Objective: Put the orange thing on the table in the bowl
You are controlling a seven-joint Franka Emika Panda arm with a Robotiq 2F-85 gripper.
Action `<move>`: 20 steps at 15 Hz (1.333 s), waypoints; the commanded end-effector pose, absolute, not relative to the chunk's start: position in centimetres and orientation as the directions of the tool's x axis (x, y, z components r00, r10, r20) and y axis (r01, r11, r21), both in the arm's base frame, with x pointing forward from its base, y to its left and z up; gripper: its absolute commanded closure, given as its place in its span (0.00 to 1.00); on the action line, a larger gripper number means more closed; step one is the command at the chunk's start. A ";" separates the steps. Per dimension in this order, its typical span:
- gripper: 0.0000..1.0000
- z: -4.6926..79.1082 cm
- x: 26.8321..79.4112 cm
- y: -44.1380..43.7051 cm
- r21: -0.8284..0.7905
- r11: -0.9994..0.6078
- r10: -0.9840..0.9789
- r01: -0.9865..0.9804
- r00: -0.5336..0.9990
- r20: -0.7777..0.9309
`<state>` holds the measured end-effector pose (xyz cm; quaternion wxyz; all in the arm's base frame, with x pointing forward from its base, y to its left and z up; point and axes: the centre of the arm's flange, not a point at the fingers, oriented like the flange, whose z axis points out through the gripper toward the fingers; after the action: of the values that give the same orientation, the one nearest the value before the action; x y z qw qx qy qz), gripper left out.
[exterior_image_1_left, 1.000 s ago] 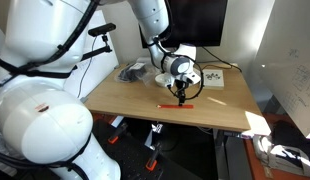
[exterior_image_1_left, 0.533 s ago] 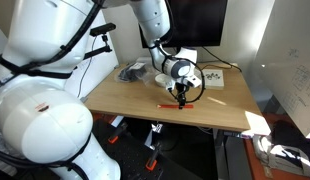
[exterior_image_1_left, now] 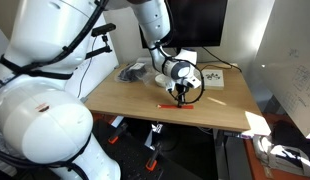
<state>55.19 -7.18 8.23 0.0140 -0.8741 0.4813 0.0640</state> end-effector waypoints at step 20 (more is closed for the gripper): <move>1.00 23.0 61.7 -0.6 -0.120 -0.575 -0.817 -0.809 0.575 0.037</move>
<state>60.40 -1.63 22.04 0.0529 -0.8880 0.4550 -0.0403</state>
